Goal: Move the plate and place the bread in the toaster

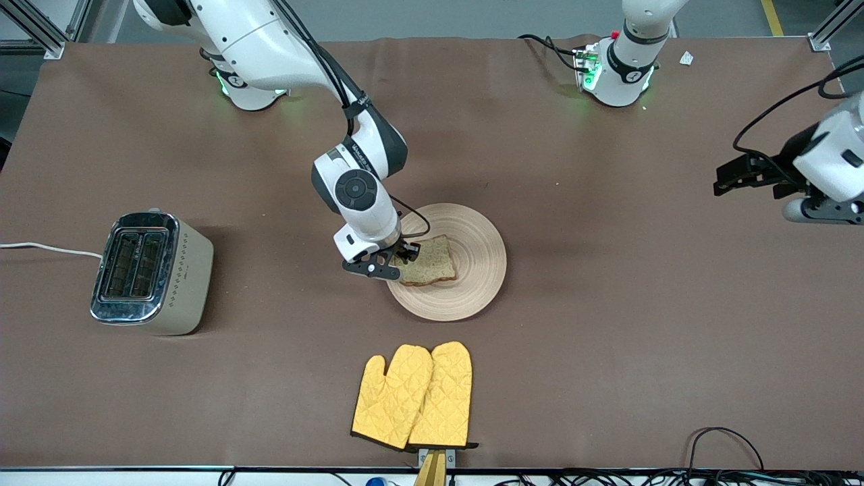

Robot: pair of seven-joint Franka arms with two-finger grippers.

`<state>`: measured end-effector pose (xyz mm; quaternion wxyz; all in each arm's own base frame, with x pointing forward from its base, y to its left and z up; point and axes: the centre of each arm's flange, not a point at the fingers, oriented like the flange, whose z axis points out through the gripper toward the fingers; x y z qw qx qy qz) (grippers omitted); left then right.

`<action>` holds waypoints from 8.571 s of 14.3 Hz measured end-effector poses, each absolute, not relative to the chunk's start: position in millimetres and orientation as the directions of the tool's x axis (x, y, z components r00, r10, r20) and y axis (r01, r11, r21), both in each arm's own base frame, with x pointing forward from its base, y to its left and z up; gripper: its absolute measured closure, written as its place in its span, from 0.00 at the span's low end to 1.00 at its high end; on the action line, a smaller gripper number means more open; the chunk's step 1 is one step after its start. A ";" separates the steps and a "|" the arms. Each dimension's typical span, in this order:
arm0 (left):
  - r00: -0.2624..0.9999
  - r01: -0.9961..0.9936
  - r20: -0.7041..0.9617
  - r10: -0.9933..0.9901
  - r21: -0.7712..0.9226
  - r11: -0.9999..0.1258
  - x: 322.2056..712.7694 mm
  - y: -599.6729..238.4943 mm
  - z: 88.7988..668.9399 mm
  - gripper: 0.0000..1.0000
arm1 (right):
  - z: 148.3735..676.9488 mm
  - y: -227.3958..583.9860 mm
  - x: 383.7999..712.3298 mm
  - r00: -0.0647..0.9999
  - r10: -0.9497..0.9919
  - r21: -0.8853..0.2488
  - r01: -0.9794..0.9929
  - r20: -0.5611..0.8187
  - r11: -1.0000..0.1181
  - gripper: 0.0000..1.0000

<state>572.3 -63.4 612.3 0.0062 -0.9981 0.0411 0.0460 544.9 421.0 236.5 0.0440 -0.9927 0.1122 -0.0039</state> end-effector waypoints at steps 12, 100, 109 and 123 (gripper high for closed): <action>0.997 -0.069 -0.051 -0.064 -0.098 -0.993 534.7 -68.4 659.3 0.00 | 227.9 422.0 544.6 0.976 -0.219 -0.075 -0.219 -0.002 -0.973 0.91; 0.996 -0.090 0.006 -0.091 -0.057 -0.994 526.6 -62.0 648.2 0.00 | 394.8 66.8 607.5 0.964 -0.119 0.698 -0.255 0.238 -0.669 0.98; 0.996 -0.090 0.006 -0.091 -0.057 -0.994 526.5 -62.0 648.5 0.00 | 392.0 54.8 613.0 0.955 -0.157 0.650 -0.286 0.250 -0.704 0.98; 0.996 -0.093 0.005 -0.094 -0.057 -0.994 526.3 -63.4 648.0 0.00 | 413.6 -20.0 635.4 0.954 -0.300 0.452 -0.280 0.030 -0.847 0.29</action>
